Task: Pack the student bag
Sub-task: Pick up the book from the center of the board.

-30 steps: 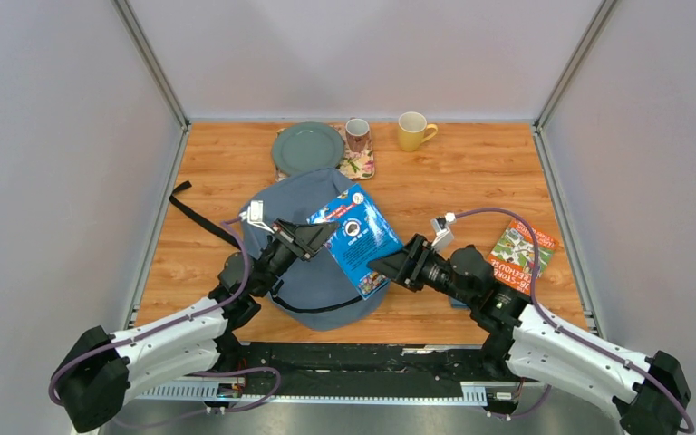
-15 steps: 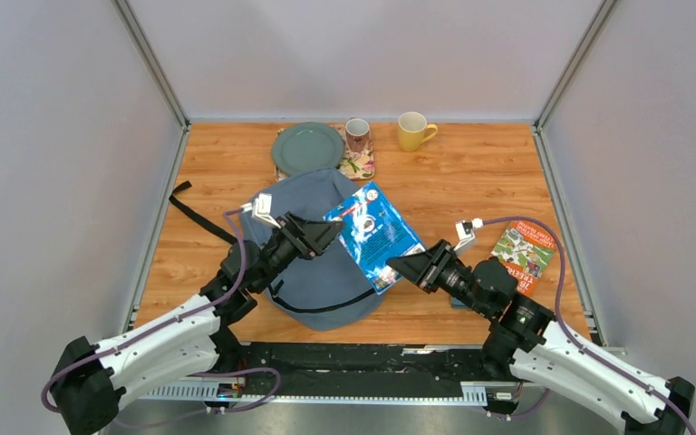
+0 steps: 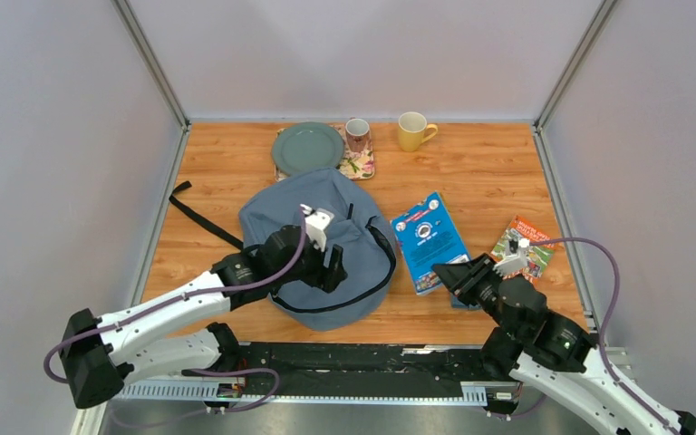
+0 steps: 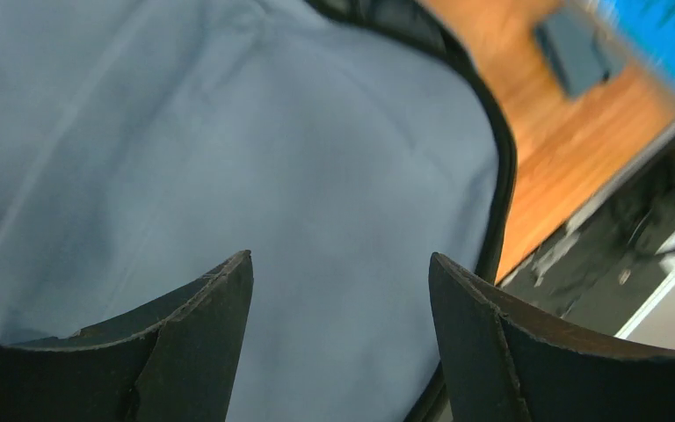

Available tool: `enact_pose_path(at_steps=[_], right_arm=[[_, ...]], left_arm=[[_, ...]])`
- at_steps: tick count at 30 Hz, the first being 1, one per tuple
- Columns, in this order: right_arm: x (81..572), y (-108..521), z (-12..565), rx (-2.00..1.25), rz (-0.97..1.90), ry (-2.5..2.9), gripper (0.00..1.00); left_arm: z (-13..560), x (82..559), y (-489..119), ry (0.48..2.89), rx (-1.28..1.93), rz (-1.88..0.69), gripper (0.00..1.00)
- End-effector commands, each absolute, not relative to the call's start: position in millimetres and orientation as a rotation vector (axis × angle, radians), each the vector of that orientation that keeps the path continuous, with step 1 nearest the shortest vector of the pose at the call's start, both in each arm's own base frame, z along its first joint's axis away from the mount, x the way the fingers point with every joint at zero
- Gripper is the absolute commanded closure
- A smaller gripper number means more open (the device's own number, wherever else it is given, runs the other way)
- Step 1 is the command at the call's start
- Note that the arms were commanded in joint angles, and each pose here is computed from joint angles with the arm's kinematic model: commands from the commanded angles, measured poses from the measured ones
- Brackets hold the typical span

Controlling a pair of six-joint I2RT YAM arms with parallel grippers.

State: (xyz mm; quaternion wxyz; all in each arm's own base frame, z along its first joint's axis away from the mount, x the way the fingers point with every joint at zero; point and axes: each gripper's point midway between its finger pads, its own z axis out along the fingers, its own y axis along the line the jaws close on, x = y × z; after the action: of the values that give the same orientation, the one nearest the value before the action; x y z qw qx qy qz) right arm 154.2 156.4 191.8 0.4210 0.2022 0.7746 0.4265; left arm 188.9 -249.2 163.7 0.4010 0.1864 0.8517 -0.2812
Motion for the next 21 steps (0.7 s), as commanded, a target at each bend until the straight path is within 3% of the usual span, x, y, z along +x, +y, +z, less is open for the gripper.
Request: enact_pose_path(at_steps=[1, 8, 21], right_arm=[[159, 114, 235, 0.609, 1.004, 1.767, 1.00], [155, 98, 236, 0.640, 0.987, 1.742, 1.00], [157, 115, 226, 0.626, 1.032, 1.775, 1.00]], left_arm=[[164, 164, -258, 2.117, 0.817, -0.616, 0.20], [168, 138, -288, 2.054, 1.026, -0.763, 0.20], [145, 126, -305, 2.113, 1.148, -0.775, 0.24]])
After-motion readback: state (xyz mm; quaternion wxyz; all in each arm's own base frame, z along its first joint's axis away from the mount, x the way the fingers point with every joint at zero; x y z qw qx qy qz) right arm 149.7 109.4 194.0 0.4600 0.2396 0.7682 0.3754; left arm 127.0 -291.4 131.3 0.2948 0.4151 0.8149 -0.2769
